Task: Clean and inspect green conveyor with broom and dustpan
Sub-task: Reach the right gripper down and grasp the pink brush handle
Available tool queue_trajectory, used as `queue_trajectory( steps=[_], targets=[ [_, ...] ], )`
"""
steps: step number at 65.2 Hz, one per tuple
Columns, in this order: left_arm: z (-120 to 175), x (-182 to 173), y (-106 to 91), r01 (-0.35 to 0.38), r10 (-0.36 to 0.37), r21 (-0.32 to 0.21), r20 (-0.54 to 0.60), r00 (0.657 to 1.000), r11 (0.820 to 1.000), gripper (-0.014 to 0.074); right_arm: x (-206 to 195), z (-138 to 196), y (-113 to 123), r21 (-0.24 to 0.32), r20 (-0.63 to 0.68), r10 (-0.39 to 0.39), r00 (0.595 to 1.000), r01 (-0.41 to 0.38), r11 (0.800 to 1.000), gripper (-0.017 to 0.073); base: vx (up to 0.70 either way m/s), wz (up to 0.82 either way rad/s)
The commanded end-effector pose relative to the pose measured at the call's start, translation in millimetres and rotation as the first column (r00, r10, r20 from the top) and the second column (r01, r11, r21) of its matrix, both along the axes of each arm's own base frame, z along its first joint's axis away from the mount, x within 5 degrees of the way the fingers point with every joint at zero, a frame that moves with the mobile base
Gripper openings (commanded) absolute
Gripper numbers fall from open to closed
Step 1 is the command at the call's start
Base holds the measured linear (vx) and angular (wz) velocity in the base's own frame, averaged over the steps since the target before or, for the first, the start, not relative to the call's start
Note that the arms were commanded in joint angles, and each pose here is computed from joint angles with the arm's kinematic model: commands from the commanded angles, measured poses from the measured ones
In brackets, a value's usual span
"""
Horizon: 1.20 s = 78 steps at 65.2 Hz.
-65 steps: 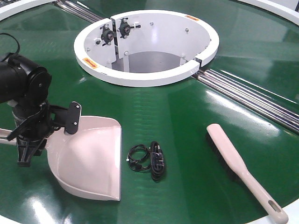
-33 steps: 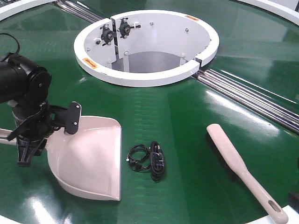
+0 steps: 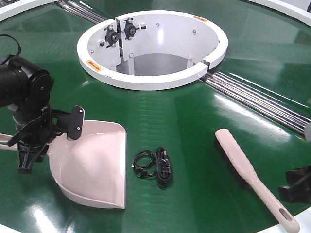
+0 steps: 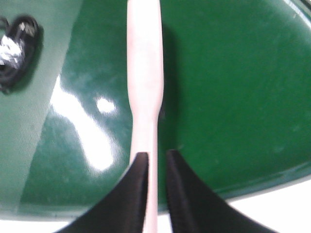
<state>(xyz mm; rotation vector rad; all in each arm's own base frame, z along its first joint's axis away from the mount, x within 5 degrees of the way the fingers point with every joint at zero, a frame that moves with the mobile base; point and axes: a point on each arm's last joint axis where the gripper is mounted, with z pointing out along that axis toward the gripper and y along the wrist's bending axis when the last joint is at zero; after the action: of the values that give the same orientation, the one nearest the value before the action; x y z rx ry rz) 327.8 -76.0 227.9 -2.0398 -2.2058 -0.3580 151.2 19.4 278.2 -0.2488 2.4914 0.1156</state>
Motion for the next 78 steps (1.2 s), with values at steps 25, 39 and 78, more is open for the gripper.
queue_trajectory(
  steps=[25,39,78],
  targets=[
    [22.1,-1.8,-0.9,-0.007,0.009,-0.022,0.083,0.996,1.000,-0.0006,45.1,27.5,5.1,0.007,-0.154,0.029,0.988,-0.028,1.000,0.0573,0.00,0.00],
    [22.1,-1.8,-0.9,-0.007,0.009,-0.022,0.083,0.996,1.000,-0.0006,67.1,19.7,7.5,0.005,-0.277,0.039,0.960,-0.039,0.999,0.0554,0.00,0.00],
    [22.1,-1.8,-0.9,-0.007,0.009,-0.022,0.083,0.996,1.000,-0.0006,107.2,-44.3,33.0,-0.170,-0.501,0.012,0.866,-0.112,0.979,0.0554,0.00,0.00]
  ],
)
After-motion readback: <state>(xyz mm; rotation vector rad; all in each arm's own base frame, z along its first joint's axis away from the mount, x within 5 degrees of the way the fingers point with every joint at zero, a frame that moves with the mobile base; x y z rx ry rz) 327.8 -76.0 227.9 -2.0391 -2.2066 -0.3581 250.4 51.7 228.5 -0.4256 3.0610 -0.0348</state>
